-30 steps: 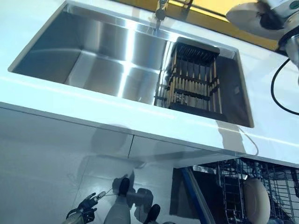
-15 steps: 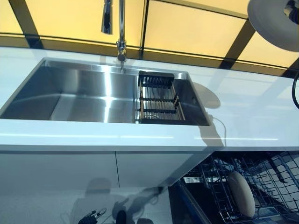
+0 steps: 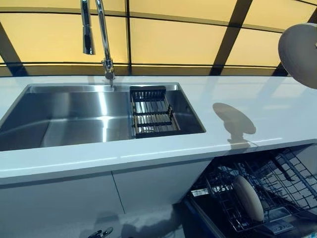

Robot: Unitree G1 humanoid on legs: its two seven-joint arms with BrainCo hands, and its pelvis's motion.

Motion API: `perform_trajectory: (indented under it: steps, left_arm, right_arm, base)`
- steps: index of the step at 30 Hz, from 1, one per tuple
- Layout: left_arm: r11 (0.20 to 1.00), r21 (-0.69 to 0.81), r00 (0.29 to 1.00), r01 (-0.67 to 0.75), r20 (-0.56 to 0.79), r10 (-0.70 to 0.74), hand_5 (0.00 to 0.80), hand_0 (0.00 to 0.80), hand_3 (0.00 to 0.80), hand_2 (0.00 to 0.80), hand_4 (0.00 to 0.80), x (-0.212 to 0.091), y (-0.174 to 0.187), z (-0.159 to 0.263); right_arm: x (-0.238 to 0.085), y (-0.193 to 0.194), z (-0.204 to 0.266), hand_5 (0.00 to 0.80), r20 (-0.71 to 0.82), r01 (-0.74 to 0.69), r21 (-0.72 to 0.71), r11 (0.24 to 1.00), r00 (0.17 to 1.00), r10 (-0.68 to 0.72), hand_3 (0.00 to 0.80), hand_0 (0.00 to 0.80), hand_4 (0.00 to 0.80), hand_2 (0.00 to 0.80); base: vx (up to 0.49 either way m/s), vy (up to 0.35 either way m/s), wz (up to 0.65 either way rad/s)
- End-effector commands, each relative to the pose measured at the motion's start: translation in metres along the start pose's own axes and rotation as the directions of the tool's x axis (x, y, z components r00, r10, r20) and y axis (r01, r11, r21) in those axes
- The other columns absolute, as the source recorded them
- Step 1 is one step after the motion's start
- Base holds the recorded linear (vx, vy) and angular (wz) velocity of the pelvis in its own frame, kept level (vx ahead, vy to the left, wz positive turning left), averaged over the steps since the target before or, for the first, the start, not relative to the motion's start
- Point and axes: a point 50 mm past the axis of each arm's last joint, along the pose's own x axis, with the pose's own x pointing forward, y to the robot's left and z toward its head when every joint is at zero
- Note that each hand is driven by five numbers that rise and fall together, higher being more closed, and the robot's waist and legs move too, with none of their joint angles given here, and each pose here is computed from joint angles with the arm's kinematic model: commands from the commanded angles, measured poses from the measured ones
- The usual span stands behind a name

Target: Take plates into dishwasher

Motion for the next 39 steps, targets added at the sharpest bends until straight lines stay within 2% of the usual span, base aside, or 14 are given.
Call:
perform_trajectory:
  steps: [1,12,21,30,35,39]
  left_arm:
    - [0.999,0.042,1.0,0.003,0.001,-0.003,0.0,0.0,0.0,0.0,0.0,0.002,0.003,0.008]
    - [0.998,0.061,1.0,0.008,-0.003,-0.008,0.0,0.0,0.0,0.0,0.0,0.003,0.002,0.01]
    - [0.997,0.075,1.0,0.009,-0.009,-0.008,0.0,0.0,0.0,0.0,0.0,0.003,0.004,0.01]
    - [0.997,0.081,1.0,0.011,-0.005,-0.011,0.0,0.0,0.0,0.0,0.0,0.004,0.004,0.011]
    - [0.997,0.08,1.0,0.017,-0.001,-0.016,0.0,0.0,0.0,0.0,0.0,0.004,0.002,0.013]
    - [0.997,0.075,1.0,0.031,-0.004,-0.031,0.0,0.0,0.0,0.0,0.0,0.005,-0.003,0.013]
  right_arm:
    - [-0.003,-0.036,-0.031,0.8,-0.071,0.101,-0.032,0.994,0.992,-0.103,0.8,0.8,0.8,0.8]
    - [-0.02,-0.014,-0.055,0.8,-0.125,0.006,-0.071,0.997,0.992,-0.015,0.8,0.8,0.8,0.8]
    - [-0.044,0.025,-0.075,0.8,-0.176,-0.114,-0.056,0.992,0.979,0.103,0.8,0.8,0.8,0.8]
    - [-0.06,0.055,-0.079,0.8,-0.186,-0.184,0.004,0.983,0.966,0.181,0.8,0.8,0.8,0.8]
    - [-0.067,0.074,-0.076,0.8,-0.217,-0.167,0.062,0.984,0.96,0.177,0.8,0.8,0.8,0.8]
    - [-0.079,0.103,-0.066,0.8,-0.262,-0.173,0.147,0.974,0.943,0.207,0.8,0.8,0.8,0.8]
  base:
    - [-0.028,-0.019,-0.1]
    - [-0.026,-0.016,-0.15]
    - [-0.019,-0.015,-0.13]
    - [-0.013,-0.017,-0.07]
    - [0.0,0.0,0.0]
    - [0.0,0.0,0.0]
